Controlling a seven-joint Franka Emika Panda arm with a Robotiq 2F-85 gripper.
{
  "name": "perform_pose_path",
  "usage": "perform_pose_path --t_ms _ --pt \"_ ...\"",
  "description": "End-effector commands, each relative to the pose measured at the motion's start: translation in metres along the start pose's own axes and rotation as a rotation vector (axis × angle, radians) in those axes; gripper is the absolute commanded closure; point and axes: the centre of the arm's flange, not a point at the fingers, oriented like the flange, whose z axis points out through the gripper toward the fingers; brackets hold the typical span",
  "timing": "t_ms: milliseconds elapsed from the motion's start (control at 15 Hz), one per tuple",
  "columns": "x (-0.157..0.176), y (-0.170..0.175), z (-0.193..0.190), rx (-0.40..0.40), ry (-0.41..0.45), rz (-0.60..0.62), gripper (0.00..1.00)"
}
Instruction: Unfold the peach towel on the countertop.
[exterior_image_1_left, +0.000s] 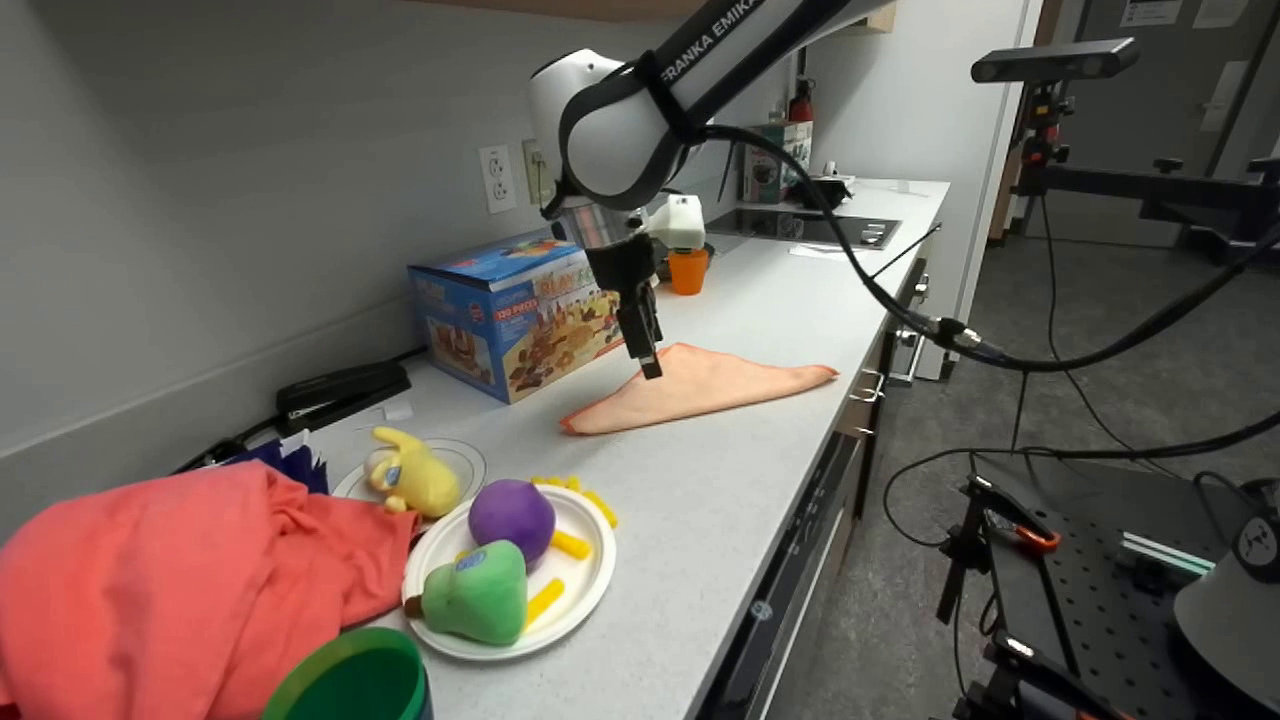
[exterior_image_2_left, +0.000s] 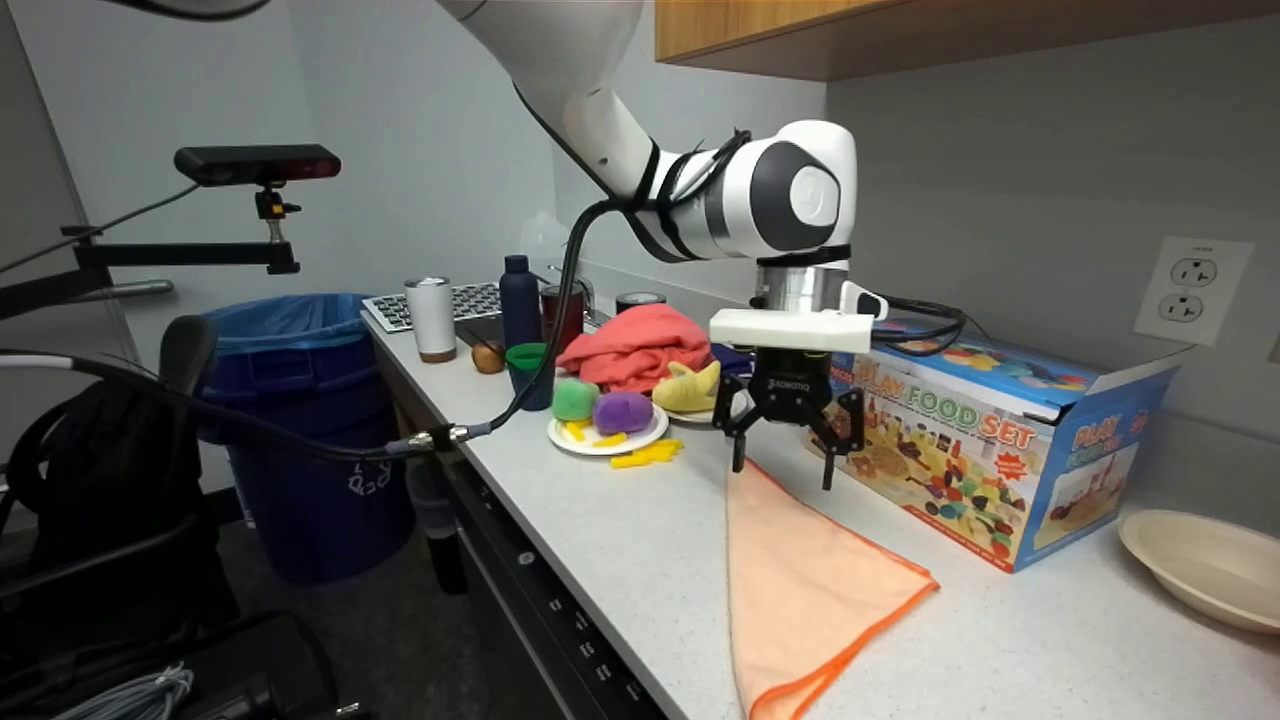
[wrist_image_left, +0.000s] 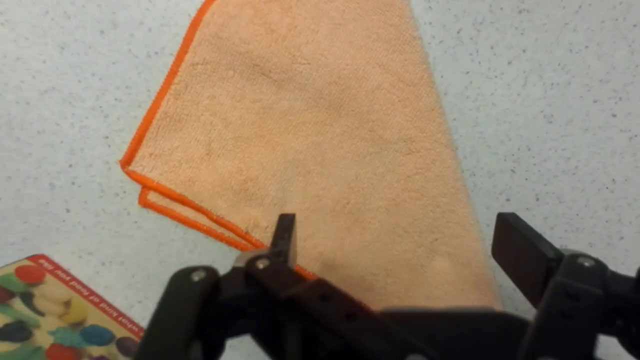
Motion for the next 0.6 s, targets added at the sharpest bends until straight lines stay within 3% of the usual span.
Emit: perform_pose_path --t_ms 0,533 --pt "-0.0061 0.0055 -0.0012 -0.003 0.009 0.012 0.00" --pt "-0.0073 0.0046 0.0018 -0.001 0.007 0.012 0.00"
